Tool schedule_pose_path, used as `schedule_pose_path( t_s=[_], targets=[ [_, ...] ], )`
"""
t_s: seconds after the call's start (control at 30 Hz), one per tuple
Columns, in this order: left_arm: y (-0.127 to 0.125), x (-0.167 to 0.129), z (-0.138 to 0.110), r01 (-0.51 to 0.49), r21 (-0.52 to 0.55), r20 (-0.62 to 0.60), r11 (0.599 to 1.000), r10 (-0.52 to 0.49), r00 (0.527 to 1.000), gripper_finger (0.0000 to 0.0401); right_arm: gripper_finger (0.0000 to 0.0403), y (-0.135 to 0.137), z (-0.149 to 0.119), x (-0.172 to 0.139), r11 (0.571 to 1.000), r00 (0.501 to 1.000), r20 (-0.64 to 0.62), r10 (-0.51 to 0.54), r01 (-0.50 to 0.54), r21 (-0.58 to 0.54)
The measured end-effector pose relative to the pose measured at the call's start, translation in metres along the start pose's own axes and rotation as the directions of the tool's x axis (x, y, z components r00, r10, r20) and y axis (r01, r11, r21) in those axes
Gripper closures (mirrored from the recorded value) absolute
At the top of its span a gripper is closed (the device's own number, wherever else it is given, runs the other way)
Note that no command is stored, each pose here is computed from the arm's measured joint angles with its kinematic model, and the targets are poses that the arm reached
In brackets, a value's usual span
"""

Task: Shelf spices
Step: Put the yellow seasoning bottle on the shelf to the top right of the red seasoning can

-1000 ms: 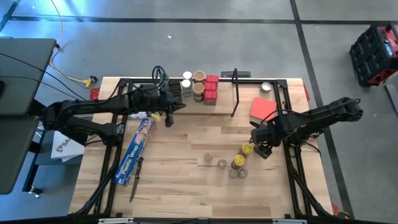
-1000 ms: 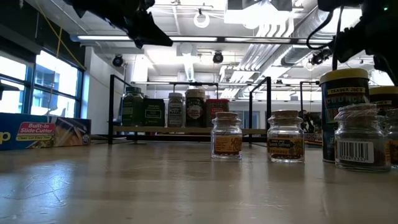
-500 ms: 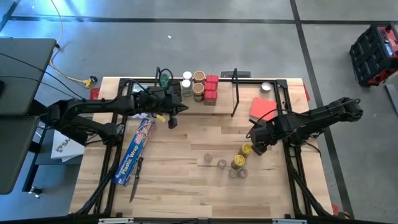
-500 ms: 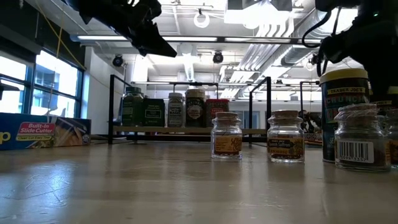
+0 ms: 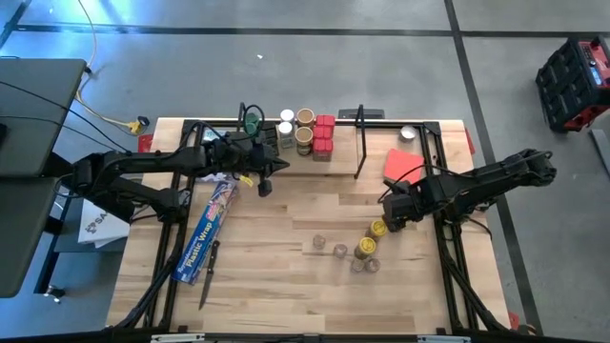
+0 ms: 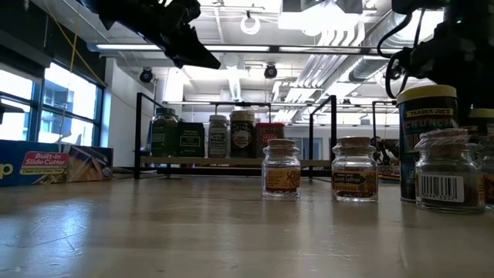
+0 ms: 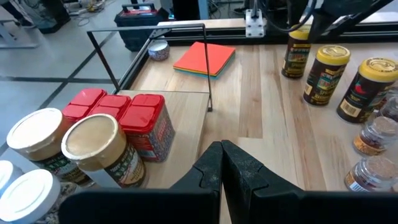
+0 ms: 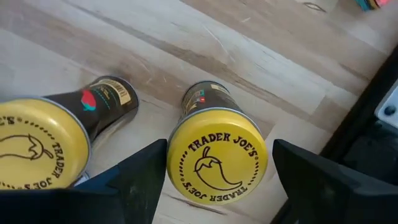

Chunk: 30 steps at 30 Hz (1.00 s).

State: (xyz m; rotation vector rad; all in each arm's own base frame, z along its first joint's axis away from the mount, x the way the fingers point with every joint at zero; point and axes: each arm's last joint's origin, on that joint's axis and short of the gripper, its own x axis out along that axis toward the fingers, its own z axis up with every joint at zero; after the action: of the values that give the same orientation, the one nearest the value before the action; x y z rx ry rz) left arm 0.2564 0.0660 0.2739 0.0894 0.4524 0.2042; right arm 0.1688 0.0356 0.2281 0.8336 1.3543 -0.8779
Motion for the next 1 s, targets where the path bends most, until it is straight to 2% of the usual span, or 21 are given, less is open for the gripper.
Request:
schedule_pose_path(
  t_s=[0.17,0.4,0.57,0.77,1.0],
  targets=[
    [0.0,0.0,0.0,0.002,-0.006,0.0,1.0,-0.002,1.0,0.04,0.0128,0.0,0.0,0.0,0.999,1.0,0.009,-0.003,0.002,0.047],
    [0.0,0.0,0.0,0.006,-0.015,0.002,1.0,-0.006,1.0,0.04,0.0165,0.001,0.0,0.0,0.999,1.0,0.012,0.006,-0.005,-0.042],
    [0.0,0.0,0.0,0.005,-0.016,0.002,1.0,-0.005,1.0,0.04,0.0183,0.005,0.002,-0.001,0.981,0.998,0.024,0.051,-0.046,-0.188],
    [0.0,0.0,0.0,0.005,-0.019,0.002,1.0,-0.005,1.0,0.04,0.0182,0.013,0.005,-0.001,0.915,0.99,0.058,0.13,-0.097,-0.392],
    [0.0,0.0,0.0,0.005,-0.037,0.002,0.999,-0.005,1.0,0.04,0.0182,0.013,0.017,-0.005,0.886,0.985,0.083,0.152,-0.099,-0.453]
  ],
)
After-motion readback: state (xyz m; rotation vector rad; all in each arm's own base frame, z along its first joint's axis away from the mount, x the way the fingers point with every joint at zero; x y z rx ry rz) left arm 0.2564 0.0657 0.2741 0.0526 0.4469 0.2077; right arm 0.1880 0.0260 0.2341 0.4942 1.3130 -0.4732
